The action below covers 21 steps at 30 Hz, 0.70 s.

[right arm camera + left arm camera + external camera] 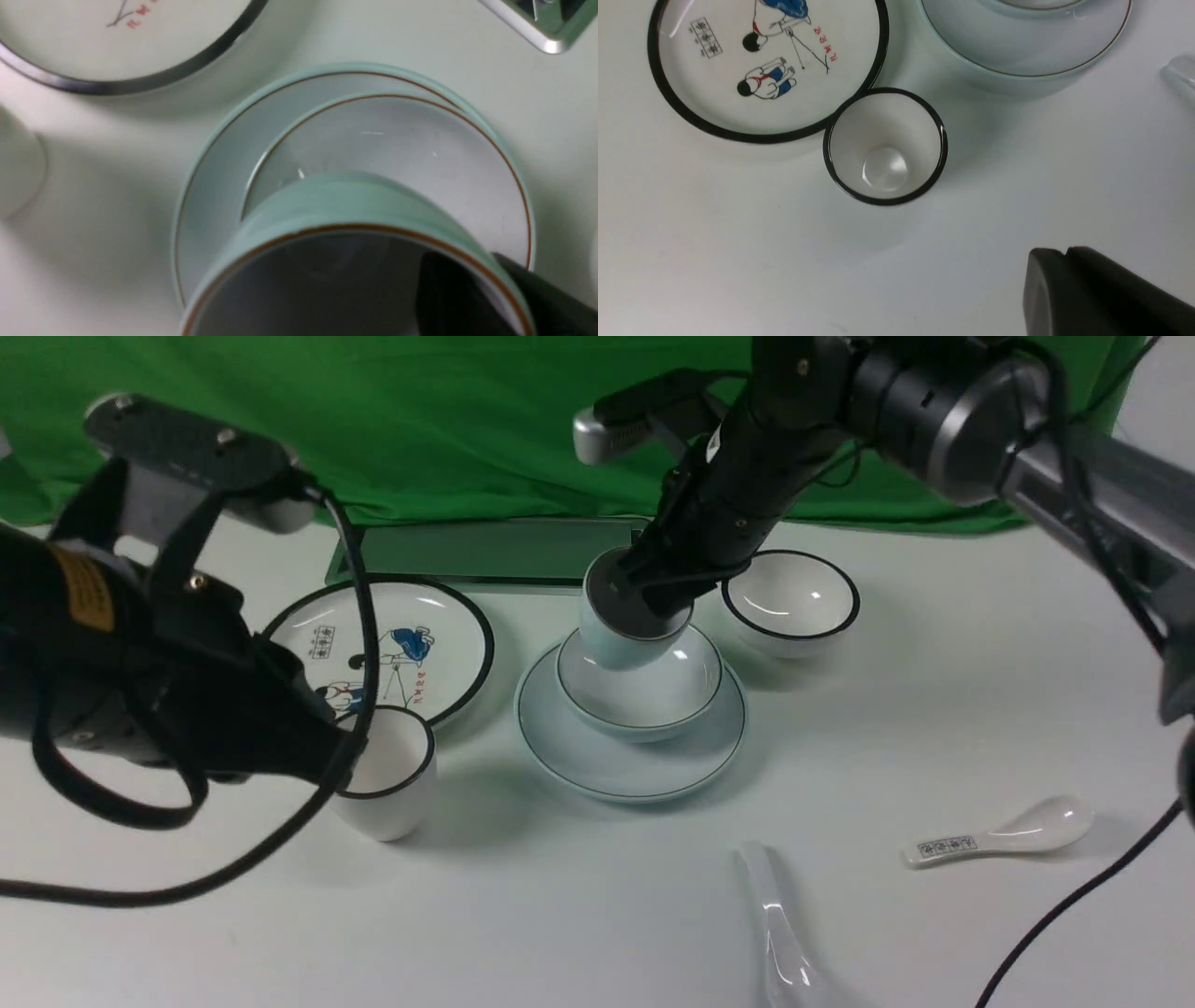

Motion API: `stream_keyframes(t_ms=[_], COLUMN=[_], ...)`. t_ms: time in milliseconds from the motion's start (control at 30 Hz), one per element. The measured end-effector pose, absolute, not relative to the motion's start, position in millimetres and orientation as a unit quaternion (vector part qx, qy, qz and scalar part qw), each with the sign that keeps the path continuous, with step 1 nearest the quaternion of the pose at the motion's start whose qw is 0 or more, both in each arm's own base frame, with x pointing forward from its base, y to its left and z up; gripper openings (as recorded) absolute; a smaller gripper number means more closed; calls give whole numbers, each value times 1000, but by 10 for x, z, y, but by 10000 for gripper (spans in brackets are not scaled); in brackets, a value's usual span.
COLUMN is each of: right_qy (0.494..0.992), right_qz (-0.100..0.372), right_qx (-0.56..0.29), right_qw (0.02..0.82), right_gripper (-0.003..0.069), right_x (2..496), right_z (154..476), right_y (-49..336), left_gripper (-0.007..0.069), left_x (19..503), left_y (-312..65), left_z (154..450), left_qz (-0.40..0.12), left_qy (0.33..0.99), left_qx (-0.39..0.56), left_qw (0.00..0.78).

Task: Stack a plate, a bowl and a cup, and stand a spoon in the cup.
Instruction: Use the right arm to put the blue teacup into the blue rice bowl in the middle

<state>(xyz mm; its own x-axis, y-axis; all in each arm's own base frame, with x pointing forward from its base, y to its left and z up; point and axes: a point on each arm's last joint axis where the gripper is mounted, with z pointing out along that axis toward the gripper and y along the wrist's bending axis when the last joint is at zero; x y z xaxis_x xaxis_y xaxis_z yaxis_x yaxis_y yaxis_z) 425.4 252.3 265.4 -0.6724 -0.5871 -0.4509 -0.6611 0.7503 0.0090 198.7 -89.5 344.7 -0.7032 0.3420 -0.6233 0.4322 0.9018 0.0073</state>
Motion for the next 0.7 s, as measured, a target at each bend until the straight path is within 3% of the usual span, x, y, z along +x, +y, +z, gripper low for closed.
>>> stream_keyframes(t_ms=[300, 433, 533, 567, 700], right_qy=[933, 937, 938, 938, 939], right_qz=[52, 51, 51, 52, 50], right_qx=[-315, -306, -306, -306, -307], right_qw=[169, 159, 157, 157, 149], right_gripper=[86, 120, 196, 269, 421], right_x=[4397, 4404, 4400, 4399, 4373], right_z=[2297, 2227, 2232, 2247, 2366], right_y=[2539, 2542, 2541, 2540, 2525], left_gripper=[-30, -30, -30, -30, -30], left_x=[2015, 2049, 2060, 2063, 2066], left_y=[-876, -880, -880, -880, -877], left_z=[3415, 3429, 3428, 3428, 3430], left_qz=[-53, -50, -48, -47, -45], left_qy=[915, 906, 903, 902, 901], left_qx=[216, 217, 219, 219, 220], left_qw=[338, 360, 368, 369, 371])
